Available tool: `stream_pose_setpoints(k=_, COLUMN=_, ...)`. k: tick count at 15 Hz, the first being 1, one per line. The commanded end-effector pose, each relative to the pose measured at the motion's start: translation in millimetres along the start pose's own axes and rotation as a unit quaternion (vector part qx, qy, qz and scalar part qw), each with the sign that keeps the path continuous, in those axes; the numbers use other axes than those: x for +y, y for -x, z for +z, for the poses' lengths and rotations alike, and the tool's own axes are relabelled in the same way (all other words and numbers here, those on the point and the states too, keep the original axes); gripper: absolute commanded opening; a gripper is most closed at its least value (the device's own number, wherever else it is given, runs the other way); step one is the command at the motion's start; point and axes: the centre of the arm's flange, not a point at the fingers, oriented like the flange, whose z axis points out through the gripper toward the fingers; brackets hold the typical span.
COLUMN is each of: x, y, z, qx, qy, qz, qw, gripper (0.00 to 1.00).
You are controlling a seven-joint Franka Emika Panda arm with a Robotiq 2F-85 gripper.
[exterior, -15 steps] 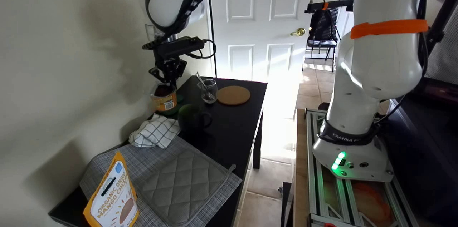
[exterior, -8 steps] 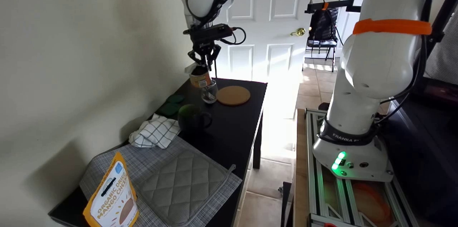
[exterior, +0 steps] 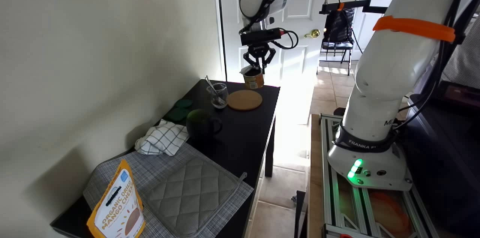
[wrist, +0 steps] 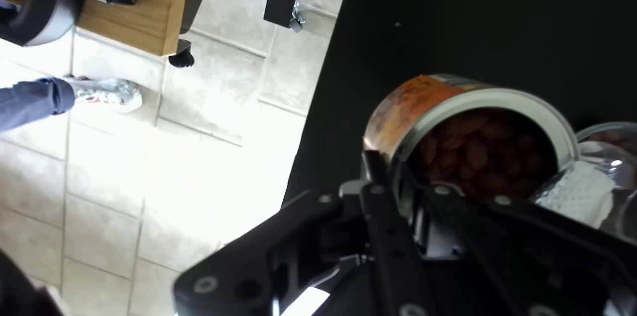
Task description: Move the can to the wooden board on the right.
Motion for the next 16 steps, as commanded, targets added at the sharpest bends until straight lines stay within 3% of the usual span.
stream_pose_setpoints(k=1, x=27, y=-15, z=38, qx=0.004, qy=-0.016, qz=0.100, qw=0.9948, gripper=0.03)
stream_pose_setpoints(k=6, x=-7, y=-37, z=72, qx=0.021, qy=-0.045, qz=0.227, qw=0.9726, gripper=0.03)
stream_pose_setpoints(k=13, x=-37, y=-78, z=115, qx=0.017, qy=-0.062, qz=0.381, qw=0.9222, gripper=0.03)
stream_pose_setpoints(k=16, x=-52, y=-95, z=124, qx=0.010, qy=-0.077, qz=0.410, qw=0.9087, gripper=0.03)
